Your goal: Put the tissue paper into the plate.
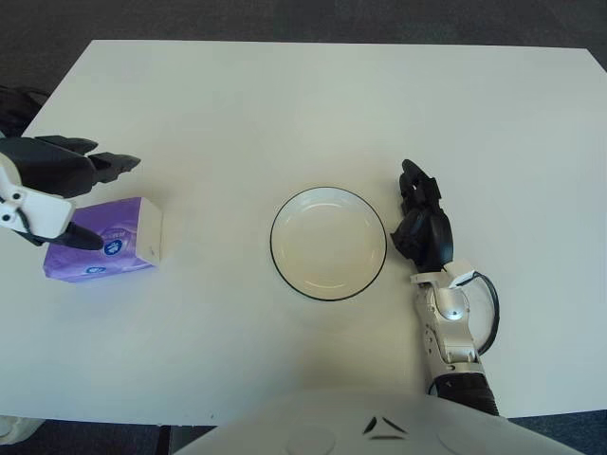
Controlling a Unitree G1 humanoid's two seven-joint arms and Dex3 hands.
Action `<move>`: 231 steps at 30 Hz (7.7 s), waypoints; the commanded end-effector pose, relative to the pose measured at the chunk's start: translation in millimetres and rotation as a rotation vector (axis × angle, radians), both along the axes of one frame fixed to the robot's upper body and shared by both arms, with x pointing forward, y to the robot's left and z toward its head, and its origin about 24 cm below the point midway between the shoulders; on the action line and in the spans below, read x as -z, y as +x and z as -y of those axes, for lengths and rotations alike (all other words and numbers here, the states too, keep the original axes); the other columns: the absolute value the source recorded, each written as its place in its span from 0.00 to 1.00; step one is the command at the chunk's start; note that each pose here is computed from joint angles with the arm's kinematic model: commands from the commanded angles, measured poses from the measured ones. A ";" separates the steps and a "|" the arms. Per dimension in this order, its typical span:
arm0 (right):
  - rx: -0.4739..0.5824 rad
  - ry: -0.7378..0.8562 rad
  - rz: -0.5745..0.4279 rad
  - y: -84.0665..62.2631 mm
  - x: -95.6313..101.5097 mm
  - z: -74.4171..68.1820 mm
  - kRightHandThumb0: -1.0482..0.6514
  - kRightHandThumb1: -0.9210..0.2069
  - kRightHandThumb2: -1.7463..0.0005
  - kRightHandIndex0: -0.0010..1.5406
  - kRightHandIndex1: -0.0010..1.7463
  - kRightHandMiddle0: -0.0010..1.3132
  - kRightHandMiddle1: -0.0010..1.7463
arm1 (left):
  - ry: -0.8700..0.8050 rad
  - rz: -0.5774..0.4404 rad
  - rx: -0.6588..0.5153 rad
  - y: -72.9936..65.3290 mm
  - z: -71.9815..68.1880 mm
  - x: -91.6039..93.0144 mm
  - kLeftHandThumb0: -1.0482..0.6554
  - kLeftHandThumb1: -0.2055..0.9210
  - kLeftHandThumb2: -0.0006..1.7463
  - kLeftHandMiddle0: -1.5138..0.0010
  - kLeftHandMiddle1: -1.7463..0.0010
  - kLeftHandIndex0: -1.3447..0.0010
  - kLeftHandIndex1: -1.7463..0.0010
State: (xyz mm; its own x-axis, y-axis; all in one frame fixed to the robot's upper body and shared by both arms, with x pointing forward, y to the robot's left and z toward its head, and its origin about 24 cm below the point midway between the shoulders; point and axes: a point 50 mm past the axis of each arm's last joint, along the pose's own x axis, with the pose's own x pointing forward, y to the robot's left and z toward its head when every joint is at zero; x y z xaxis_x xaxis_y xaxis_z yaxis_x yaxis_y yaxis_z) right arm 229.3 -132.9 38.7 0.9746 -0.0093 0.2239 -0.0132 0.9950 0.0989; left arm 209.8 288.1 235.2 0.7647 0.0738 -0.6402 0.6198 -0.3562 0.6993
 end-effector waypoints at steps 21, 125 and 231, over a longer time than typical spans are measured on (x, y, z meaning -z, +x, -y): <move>0.023 -0.002 -0.299 -23.8 52.1 7.7 0.21 0.00 0.39 0.14 0.00 0.00 0.31 | 0.061 -0.061 -0.023 -6.7 -3.1 13.9 0.00 1.00 0.29 1.00 1.00 1.00 1.00; 0.027 -0.015 -0.285 -27.0 46.0 34.4 0.19 0.00 0.42 0.14 0.00 0.00 0.32 | 0.077 -0.382 -0.203 -26.7 -30.8 219.1 0.19 0.98 0.14 0.65 0.82 1.00 0.56; 0.021 0.158 -0.304 -16.3 50.6 42.2 0.39 0.13 0.58 0.42 0.77 0.22 1.00 | -1.161 1.011 0.501 1.5 104.1 101.8 0.34 0.49 0.73 0.22 0.00 0.56 0.00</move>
